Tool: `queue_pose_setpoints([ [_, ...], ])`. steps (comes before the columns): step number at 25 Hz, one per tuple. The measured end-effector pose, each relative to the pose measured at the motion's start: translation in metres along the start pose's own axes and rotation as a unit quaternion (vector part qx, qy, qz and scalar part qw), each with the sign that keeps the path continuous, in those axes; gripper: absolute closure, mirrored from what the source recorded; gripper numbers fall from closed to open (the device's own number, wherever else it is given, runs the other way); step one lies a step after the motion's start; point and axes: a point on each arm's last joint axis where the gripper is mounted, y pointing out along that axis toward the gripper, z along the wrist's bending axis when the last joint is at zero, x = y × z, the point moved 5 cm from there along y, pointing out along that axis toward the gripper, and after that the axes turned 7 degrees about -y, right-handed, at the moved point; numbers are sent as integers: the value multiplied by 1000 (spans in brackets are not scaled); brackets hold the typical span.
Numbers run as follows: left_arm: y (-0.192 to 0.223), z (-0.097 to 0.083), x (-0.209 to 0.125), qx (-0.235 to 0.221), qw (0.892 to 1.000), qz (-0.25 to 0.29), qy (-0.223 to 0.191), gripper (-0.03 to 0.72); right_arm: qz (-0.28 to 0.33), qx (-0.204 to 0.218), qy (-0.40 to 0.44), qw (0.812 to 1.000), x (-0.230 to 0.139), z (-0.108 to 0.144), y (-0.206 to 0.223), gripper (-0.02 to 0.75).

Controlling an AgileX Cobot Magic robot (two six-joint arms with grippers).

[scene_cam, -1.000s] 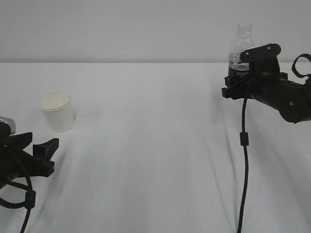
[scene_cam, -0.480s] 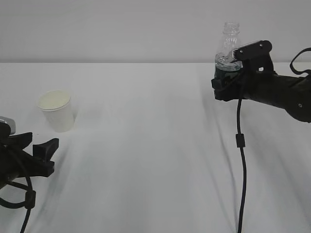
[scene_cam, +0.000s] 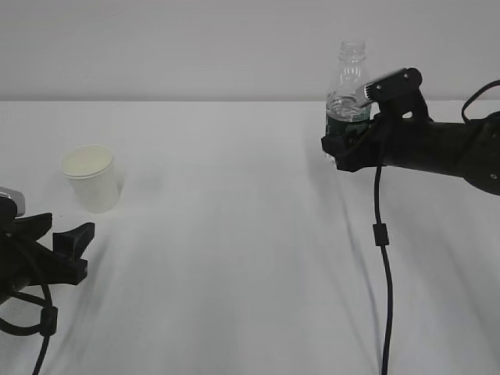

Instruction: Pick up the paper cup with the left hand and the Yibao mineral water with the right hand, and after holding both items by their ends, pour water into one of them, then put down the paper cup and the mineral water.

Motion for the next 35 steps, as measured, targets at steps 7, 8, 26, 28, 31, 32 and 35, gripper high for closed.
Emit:
queue_pose_setpoints([
  [7,0,0,0,0,1000,0,0,214,-18,57,-9,998,5,16,-1,270],
  [8,0,0,0,0,1000,0,0,214,-23,65,-11,998,6,18,-1,270],
  [26,0,0,0,0,1000,0,0,214,-67,139,-69,986,36,37,-22,271],
  [28,0,0,0,0,1000,0,0,214,-66,142,-75,985,36,38,-23,272],
  [31,0,0,0,0,1000,0,0,214,-63,150,-88,983,34,40,-24,272],
  [32,0,0,0,0,1000,0,0,214,-61,152,-92,982,34,41,-24,272],
  [35,0,0,0,0,1000,0,0,214,-59,156,-98,981,33,42,-24,272],
])
